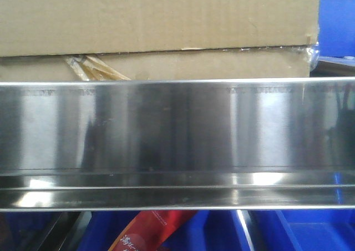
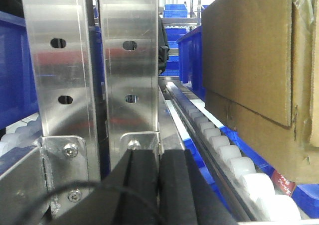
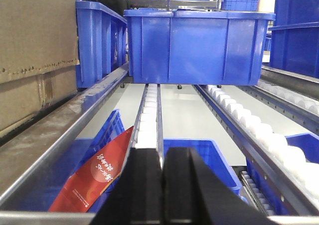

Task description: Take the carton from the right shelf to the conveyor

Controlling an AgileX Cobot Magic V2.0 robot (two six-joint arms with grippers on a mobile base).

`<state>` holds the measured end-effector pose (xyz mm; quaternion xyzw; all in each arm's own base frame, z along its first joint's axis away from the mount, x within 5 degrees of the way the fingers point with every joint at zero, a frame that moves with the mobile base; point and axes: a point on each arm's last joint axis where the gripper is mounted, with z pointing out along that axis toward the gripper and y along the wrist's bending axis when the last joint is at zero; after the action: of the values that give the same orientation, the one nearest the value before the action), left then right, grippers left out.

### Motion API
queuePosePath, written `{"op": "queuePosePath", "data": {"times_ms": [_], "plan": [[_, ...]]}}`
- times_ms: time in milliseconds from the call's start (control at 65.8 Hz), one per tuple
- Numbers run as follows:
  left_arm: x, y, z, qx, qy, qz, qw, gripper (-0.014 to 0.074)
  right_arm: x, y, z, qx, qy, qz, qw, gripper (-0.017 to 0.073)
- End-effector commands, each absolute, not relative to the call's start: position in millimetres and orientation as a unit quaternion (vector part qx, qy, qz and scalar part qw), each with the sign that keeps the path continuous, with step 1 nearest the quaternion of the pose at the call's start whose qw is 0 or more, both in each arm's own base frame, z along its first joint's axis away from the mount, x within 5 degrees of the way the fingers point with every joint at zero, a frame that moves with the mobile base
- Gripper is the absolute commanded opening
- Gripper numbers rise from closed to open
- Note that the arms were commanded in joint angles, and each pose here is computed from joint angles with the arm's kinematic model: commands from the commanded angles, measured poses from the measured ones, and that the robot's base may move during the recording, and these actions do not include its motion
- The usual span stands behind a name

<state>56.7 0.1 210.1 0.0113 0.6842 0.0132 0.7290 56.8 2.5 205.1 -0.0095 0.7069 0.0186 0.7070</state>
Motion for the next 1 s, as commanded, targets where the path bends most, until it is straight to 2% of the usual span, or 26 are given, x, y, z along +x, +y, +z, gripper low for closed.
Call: {"op": "queuePosePath", "data": {"times_ms": [0, 760, 988], "plan": [[56, 0, 213, 0.008, 0.676, 0.013, 0.737, 0.0003, 56, 2, 208, -0.011, 0.697, 0.015, 0.717, -0.0078], [56, 0, 213, 0.008, 0.676, 0.013, 0.737, 0.0003, 56, 2, 209, -0.011, 0.694, 0.015, 0.72, -0.0078], [56, 0, 216, 0.008, 0.664, 0.013, 0.748, 0.0003, 56, 1, 218, -0.006, 0.656, 0.012, 0.755, -0.0078]]}}
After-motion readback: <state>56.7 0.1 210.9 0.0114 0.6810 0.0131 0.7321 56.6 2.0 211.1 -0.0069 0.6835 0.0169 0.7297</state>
